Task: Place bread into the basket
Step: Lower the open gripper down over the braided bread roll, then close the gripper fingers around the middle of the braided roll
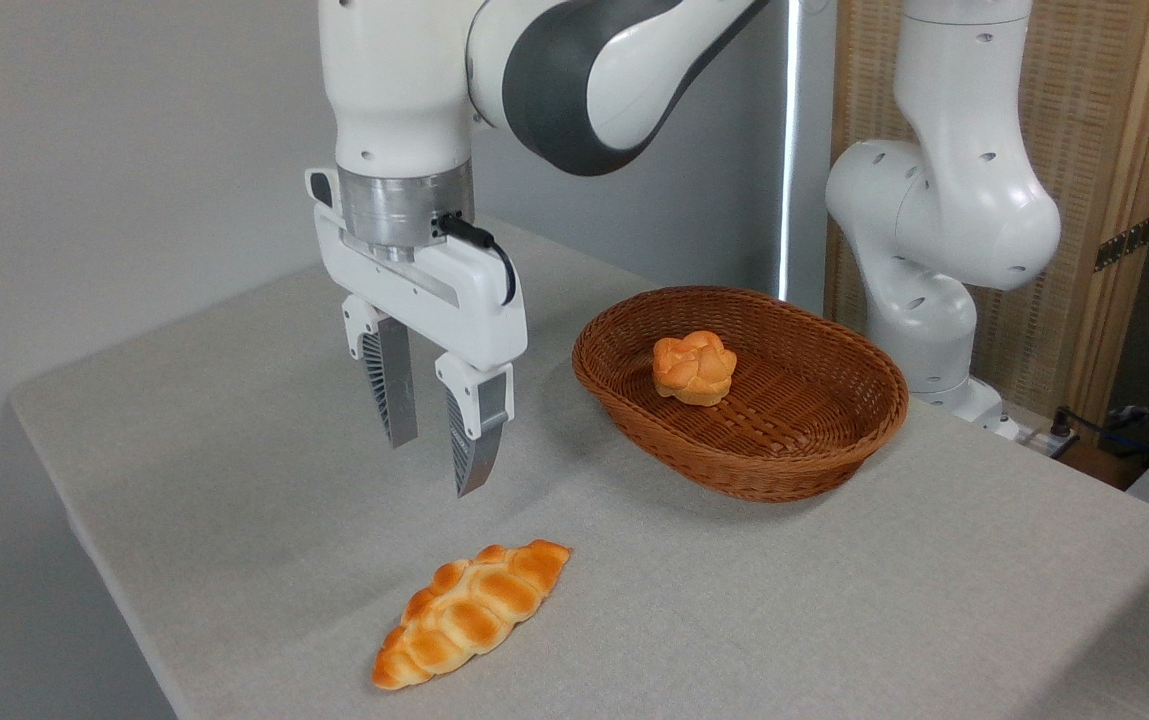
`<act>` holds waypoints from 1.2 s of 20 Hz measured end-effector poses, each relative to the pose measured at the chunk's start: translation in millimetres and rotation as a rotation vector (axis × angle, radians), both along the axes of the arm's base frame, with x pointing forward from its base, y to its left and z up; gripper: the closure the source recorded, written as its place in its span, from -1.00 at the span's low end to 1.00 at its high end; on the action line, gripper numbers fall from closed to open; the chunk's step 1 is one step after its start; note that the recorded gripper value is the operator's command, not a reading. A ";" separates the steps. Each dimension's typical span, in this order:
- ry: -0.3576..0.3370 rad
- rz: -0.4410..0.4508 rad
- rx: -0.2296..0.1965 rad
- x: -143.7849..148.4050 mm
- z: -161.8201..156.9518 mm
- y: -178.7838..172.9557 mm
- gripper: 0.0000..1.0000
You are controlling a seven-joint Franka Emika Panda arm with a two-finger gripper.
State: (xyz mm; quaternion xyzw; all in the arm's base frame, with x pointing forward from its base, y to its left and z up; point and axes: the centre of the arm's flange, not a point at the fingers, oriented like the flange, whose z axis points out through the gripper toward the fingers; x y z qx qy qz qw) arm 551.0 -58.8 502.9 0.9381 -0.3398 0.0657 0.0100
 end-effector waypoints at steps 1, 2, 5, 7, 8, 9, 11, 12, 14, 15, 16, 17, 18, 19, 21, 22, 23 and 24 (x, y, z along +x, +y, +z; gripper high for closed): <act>-0.008 -0.011 0.001 -0.1 -4.0 -1.7 -1.00; -0.016 -0.021 0.002 -0.2 -8.5 -2.6 -1.00; -0.005 -0.064 0.058 -4.2 -26.4 2.2 -1.00; 0.008 -0.082 0.104 -6.7 -34.8 7.3 -1.00; 0.014 -0.085 0.114 -7.6 -38.3 8.8 -1.00; 0.014 -0.087 0.119 -7.6 -41.4 9.6 -1.00; -0.004 -0.097 0.139 -5.2 -47.2 11.4 -1.00; -0.010 -0.103 0.150 -3.6 -50.5 12.2 -1.00; -0.012 -0.110 0.162 -0.7 -58.1 12.8 -1.00; -0.015 -0.117 0.172 0.8 -61.0 12.9 -1.00; -0.027 -0.125 0.184 2.8 -62.2 13.1 -1.00; -0.043 -0.131 0.193 4.8 -62.2 13.2 -1.00; -0.057 -0.135 0.197 6.6 -61.9 13.5 -1.00; -0.066 -0.135 0.199 7.9 -62.3 14.3 -1.00; -0.079 -0.139 0.210 10.4 -65.5 17.1 -1.00; -0.083 -0.145 0.219 11.8 -68.5 18.2 -1.00; -0.084 -0.149 0.224 12.9 -71.4 18.5 -1.00; -0.082 -0.151 0.226 13.6 -74.3 18.4 -1.00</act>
